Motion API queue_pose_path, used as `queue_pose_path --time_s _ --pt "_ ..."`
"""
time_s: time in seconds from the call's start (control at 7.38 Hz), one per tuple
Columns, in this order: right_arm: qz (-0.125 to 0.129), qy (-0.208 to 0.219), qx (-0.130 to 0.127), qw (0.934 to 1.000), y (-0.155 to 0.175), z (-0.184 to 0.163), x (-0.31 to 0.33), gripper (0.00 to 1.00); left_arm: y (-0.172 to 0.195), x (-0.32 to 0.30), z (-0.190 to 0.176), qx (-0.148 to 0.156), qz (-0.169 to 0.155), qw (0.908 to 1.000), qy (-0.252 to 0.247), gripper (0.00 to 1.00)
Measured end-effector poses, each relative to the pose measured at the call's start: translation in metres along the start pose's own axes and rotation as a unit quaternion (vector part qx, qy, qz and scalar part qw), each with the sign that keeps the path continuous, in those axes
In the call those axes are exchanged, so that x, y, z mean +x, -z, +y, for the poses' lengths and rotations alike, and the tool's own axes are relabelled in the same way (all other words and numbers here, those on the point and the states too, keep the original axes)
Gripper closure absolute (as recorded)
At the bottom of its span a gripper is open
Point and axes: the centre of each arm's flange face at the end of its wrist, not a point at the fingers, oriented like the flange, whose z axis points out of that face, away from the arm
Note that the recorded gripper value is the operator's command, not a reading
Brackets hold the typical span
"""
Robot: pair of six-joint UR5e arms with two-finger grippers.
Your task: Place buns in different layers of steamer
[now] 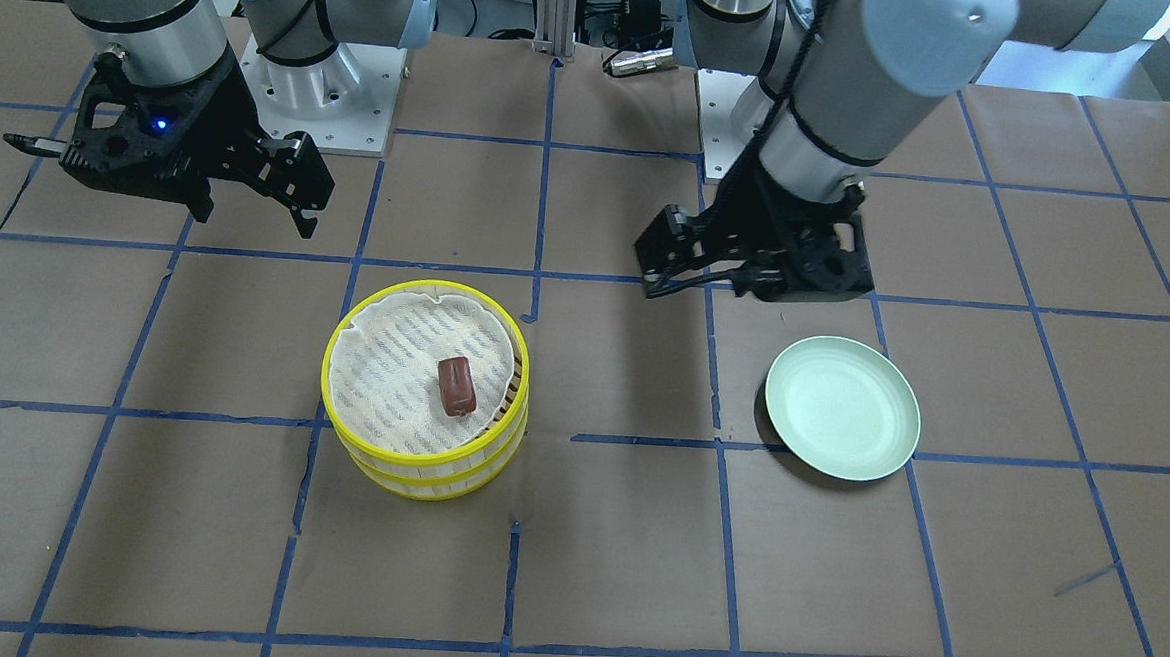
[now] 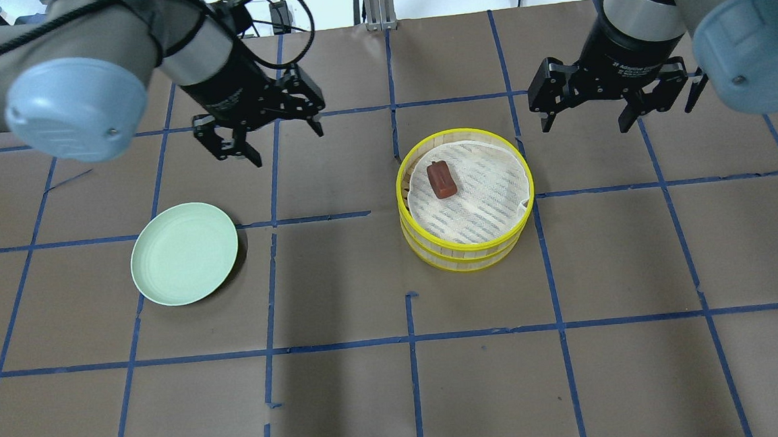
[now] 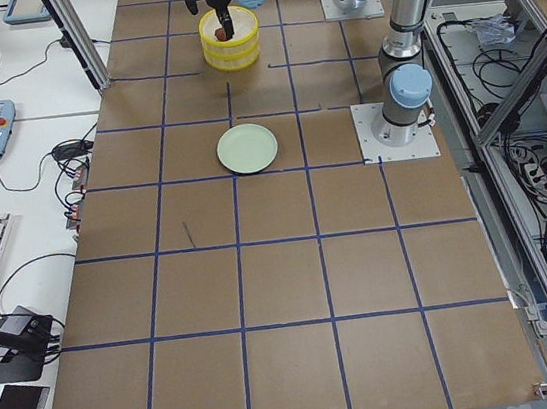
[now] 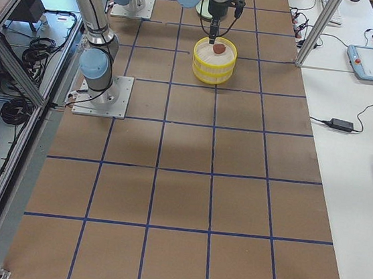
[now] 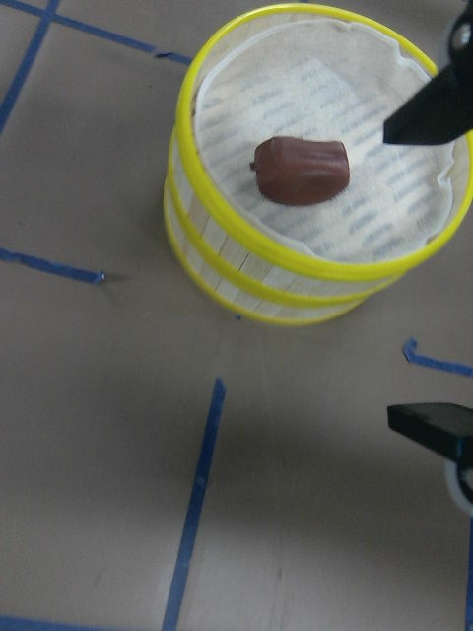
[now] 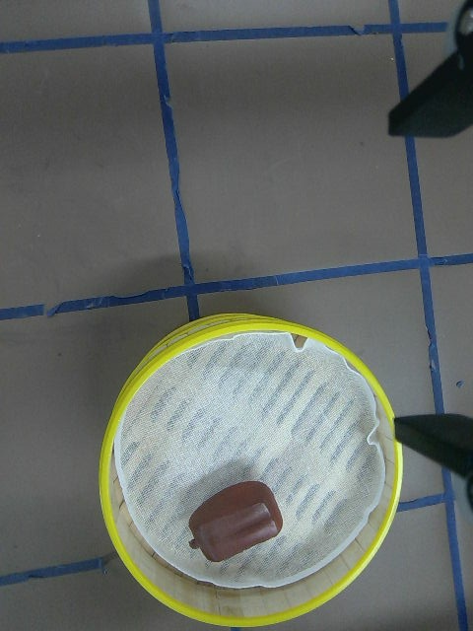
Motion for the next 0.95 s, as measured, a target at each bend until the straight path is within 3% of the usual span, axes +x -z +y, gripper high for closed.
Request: queue_pose_path --time_s 0.27,0.41,0.68,0.95 --pt "0.0 0.001 0.002 1.0 0.002 0.0 -0.001 0.01 0.042 -0.061 0.01 -0.001 -0.1 0.9938 -0.049 0.0" --pt "0.0 0.002 0.003 1.0 0.003 0.0 -0.002 0.01 0.047 -0.066 0.006 0.005 -0.121 0.9907 -0.062 0.0" --pt "0.0 0.002 0.003 1.0 0.003 0.0 -0.003 0.01 0.039 -0.045 -0.003 0.024 -0.125 0.9877 -0.091 0.0" --pt "0.0 0.001 0.003 1.0 0.003 0.001 -0.003 0.01 0.031 -0.017 0.005 0.027 -0.106 0.9871 -0.117 0.0"
